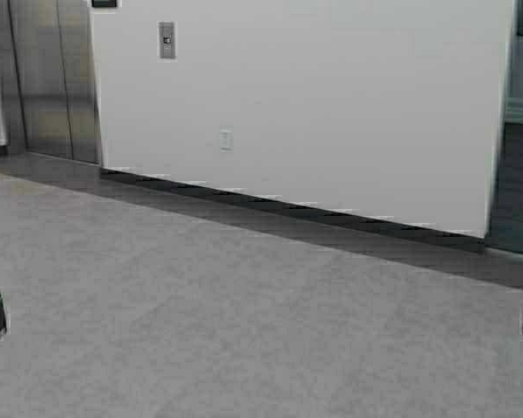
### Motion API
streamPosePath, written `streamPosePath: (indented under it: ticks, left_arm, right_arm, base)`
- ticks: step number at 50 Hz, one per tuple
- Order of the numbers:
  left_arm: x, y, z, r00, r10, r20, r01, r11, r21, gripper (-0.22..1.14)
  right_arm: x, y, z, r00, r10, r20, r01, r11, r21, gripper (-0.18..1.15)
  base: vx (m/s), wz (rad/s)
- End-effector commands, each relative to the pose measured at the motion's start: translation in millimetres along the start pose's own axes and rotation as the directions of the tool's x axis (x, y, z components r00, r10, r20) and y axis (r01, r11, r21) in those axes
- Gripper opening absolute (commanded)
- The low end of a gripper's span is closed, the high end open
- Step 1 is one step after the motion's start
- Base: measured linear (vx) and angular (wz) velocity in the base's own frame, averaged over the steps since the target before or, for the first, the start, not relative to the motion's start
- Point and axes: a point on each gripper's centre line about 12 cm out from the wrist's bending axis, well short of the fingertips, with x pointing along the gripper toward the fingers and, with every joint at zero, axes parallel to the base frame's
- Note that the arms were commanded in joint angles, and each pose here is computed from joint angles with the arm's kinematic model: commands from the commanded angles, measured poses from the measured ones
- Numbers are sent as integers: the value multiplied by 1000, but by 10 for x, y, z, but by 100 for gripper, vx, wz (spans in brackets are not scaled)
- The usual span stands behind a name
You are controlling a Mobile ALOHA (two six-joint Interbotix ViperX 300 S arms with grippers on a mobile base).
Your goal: Navigate to elevator, push the call button, then enter the elevator
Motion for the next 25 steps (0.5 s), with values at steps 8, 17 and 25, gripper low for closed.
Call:
streamPosePath:
  ticks: [8, 17, 25]
  left_arm:
    - [52, -3, 78, 1000, 0, 18, 0, 1000, 5, 2]
    - [85, 1, 45, 1000, 1, 2, -1, 1000, 4, 2]
    - [92, 4, 16, 1000, 2, -9, -2, 1000, -2, 2]
  right_arm:
    - [-63, 12, 86, 999, 6, 47, -6, 1000, 1, 5]
    - [-105, 13, 93, 998, 7, 58, -7, 1000, 1, 4]
    - [-181, 12, 70, 997, 7, 72, -7, 1000, -1, 5]
  base:
    - [77, 5]
    - [76, 16]
    - [79, 21]
